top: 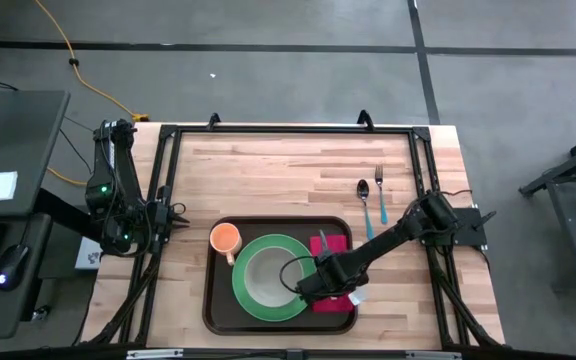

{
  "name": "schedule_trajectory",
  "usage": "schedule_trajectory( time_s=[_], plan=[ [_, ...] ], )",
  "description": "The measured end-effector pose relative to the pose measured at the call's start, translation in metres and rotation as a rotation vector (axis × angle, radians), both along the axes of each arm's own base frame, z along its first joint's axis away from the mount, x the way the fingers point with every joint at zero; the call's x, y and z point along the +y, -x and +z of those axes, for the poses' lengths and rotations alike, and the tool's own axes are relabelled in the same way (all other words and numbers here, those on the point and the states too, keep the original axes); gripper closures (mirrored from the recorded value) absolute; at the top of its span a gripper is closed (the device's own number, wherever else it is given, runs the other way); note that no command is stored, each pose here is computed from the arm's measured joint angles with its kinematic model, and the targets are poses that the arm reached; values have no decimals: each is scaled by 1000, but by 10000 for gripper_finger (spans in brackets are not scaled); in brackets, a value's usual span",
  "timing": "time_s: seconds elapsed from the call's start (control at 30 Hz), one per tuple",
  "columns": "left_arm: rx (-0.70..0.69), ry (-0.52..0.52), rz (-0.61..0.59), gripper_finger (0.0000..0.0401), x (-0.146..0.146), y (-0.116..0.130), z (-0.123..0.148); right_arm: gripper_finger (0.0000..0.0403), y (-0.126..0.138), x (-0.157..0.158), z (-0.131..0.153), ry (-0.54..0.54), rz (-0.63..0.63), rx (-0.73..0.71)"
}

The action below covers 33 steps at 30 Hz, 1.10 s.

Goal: Set up tray
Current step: Put the yellow knife on the red napkin

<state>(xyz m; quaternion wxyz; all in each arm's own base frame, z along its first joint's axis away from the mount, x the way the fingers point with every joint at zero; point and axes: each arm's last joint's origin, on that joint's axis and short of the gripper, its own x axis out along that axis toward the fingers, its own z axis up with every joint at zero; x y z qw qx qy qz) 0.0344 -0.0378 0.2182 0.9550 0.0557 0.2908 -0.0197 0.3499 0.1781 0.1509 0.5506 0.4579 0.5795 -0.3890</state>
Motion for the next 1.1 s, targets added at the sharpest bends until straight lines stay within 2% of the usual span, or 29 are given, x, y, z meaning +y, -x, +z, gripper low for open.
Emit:
schedule_trajectory(
  time_s=[0.23,0.63,0.93,1.1],
  plan=[
    [0,0,0,322,0,0,0,270,0,0,0,-1,-4,1],
    [1,0,0,322,0,0,0,338,0,0,0,-4,-2,3],
    [1,0,-1,322,0,0,0,327,1,1,0,-21,1,13],
    [1,1,-1,322,0,0,0,334,2,0,7,-26,-1,-5]
  ],
)
